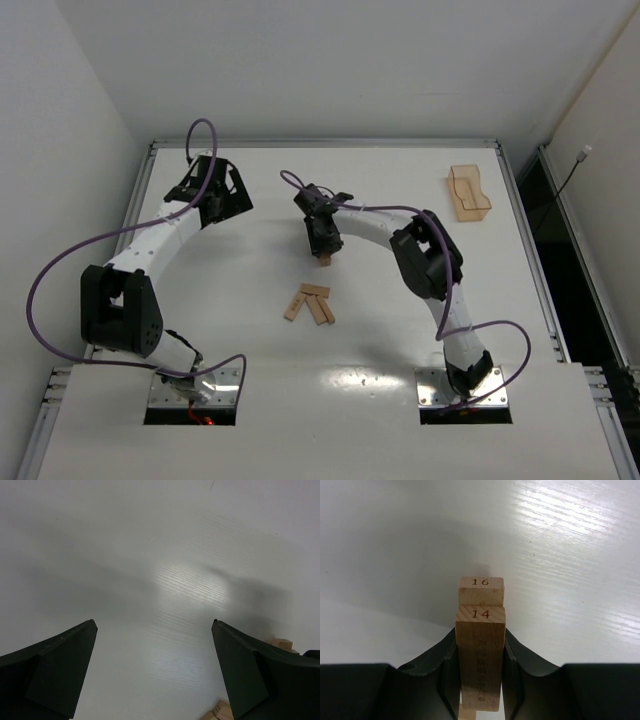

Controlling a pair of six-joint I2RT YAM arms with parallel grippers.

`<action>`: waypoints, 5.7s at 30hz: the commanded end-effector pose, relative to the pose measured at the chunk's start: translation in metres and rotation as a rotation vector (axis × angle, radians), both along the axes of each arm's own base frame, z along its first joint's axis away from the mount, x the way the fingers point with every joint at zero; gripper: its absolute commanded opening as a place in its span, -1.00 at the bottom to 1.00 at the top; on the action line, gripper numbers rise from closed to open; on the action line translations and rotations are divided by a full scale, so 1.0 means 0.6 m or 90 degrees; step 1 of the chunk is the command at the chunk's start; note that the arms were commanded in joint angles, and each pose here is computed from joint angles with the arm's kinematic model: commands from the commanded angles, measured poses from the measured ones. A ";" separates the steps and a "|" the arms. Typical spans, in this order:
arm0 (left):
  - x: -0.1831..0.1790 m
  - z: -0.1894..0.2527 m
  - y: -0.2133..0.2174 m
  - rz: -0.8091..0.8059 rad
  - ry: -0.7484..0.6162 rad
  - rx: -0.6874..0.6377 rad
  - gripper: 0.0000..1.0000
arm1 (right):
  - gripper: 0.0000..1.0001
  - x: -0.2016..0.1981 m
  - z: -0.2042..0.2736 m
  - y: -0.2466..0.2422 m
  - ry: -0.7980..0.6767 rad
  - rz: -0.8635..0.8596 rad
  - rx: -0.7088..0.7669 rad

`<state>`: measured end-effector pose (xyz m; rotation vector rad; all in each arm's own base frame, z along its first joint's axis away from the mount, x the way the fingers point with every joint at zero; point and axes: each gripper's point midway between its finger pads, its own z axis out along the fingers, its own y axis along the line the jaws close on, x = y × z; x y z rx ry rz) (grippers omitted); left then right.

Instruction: Build the wood block tower

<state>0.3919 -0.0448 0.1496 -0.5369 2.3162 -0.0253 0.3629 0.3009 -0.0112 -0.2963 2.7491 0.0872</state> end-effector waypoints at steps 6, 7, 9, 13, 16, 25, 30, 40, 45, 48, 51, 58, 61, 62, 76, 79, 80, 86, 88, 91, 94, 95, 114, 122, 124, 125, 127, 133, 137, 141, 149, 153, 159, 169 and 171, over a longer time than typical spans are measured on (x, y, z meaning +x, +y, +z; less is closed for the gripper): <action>0.008 0.007 0.004 0.011 -0.015 -0.010 1.00 | -1.00 0.046 -0.024 -0.032 -0.019 -0.044 -0.024; 0.008 0.007 0.004 0.011 -0.015 -0.010 1.00 | -1.00 0.054 -0.023 -0.036 -0.023 -0.050 -0.021; 0.008 0.007 0.004 0.011 -0.015 -0.010 1.00 | -1.00 0.062 -0.027 -0.041 -0.023 -0.064 -0.018; 0.010 0.001 0.010 0.017 -0.009 -0.009 1.00 | -1.00 0.081 -0.019 -0.035 -0.037 -0.081 -0.002; 0.010 0.001 0.007 0.013 -0.008 -0.013 1.00 | -1.00 0.096 -0.015 -0.030 -0.042 -0.104 0.019; 0.010 -0.005 0.007 0.017 -0.003 -0.016 1.00 | -1.00 0.088 -0.023 -0.016 -0.020 -0.147 0.051; 0.010 -0.005 0.007 0.017 -0.003 -0.016 1.00 | -0.69 0.084 -0.020 -0.015 -0.016 -0.145 0.055; 0.010 -0.005 0.004 0.014 -0.003 -0.021 1.00 | 0.22 0.074 -0.018 -0.011 -0.008 -0.112 0.067; 0.007 -0.005 0.011 0.019 -0.003 -0.021 1.00 | 0.34 0.072 -0.019 -0.015 -0.011 -0.091 0.059; 0.003 -0.011 0.008 0.016 0.004 -0.024 1.00 | 0.39 0.076 -0.006 -0.017 -0.027 -0.086 0.060; 0.006 -0.009 0.008 0.016 -0.002 -0.025 1.00 | 0.45 0.079 0.008 -0.017 -0.039 -0.072 0.063; 0.002 -0.010 0.003 0.008 0.000 -0.034 1.00 | 0.45 0.086 0.072 -0.020 -0.085 -0.043 0.072; 0.001 -0.008 0.000 0.003 -0.005 -0.039 1.00 | 0.45 0.090 0.112 -0.021 -0.113 -0.040 0.084; 0.001 -0.008 0.000 0.003 -0.005 -0.039 1.00 | 0.45 0.090 0.136 -0.017 -0.123 -0.036 0.101; -0.007 0.009 -0.016 -0.075 -0.017 -0.035 1.00 | 0.42 -0.007 0.307 -0.021 -0.199 0.438 0.211; -0.003 0.021 -0.049 -0.178 -0.031 -0.052 1.00 | 0.00 -0.038 0.271 -0.059 -0.180 0.582 0.183; -0.004 0.021 -0.054 -0.192 -0.031 -0.056 1.00 | -0.21 -0.045 0.260 -0.067 -0.176 0.618 0.179; 0.019 0.024 -0.075 -0.251 -0.026 -0.065 1.00 | -1.00 -0.071 0.197 -0.098 -0.190 0.816 0.114; 0.023 0.023 -0.076 -0.251 -0.020 -0.065 1.00 | -1.00 -0.059 0.196 -0.097 -0.226 0.831 0.096; 0.030 0.022 -0.076 -0.255 -0.014 -0.061 1.00 | -1.00 -0.056 0.188 -0.093 -0.238 0.849 0.094; 0.035 0.011 -0.067 -0.244 -0.001 -0.057 1.00 | -1.00 -0.061 0.164 -0.084 -0.210 0.862 0.104; 0.040 0.012 -0.068 -0.244 -0.002 -0.057 1.00 | -1.00 -0.067 0.165 -0.076 -0.210 0.870 0.114; 0.058 -0.005 -0.064 -0.237 0.020 -0.058 1.00 | -0.64 -0.040 0.089 -0.033 -0.116 0.883 0.112; 0.058 -0.005 -0.064 -0.237 0.020 -0.058 1.00 | -0.48 -0.022 0.082 -0.026 -0.106 0.882 0.107; 0.058 -0.005 -0.064 -0.237 0.020 -0.058 1.00 | -0.41 -0.021 0.081 -0.028 -0.105 0.880 0.101; 0.058 -0.005 -0.064 -0.237 0.020 -0.058 1.00 | -0.38 -0.016 0.081 -0.029 -0.108 0.873 0.093; 0.058 -0.005 -0.064 -0.237 0.020 -0.058 1.00 | -0.34 -0.014 0.080 -0.031 -0.107 0.871 0.087; 0.054 -0.007 -0.063 -0.236 0.026 -0.058 1.00 | -0.21 -0.005 0.073 -0.034 -0.109 0.862 0.068; 0.054 -0.007 -0.063 -0.236 0.026 -0.058 1.00 | -0.17 -0.002 0.070 -0.033 -0.108 0.862 0.068; 0.054 -0.007 -0.066 -0.240 0.026 -0.063 1.00 | -0.17 0.000 0.074 -0.033 -0.104 0.859 0.082; 0.054 -0.007 -0.066 -0.240 0.026 -0.063 1.00 | -0.17 -0.008 0.073 -0.030 -0.079 0.879 0.100; 0.055 -0.007 -0.059 -0.235 0.026 -0.063 1.00 | -0.29 -0.010 0.074 -0.027 -0.080 0.881 0.106; 0.055 -0.007 -0.059 -0.235 0.026 -0.063 1.00 | -1.00 -0.034 0.073 -0.037 -0.073 0.898 0.117; -0.005 -0.030 -0.082 -0.271 0.033 -0.089 0.75 | -1.00 -0.112 0.171 -0.073 -0.220 0.854 0.130; -0.036 -0.047 -0.105 -0.312 0.051 -0.082 0.75 | -1.00 -0.114 0.175 -0.086 -0.243 0.789 0.118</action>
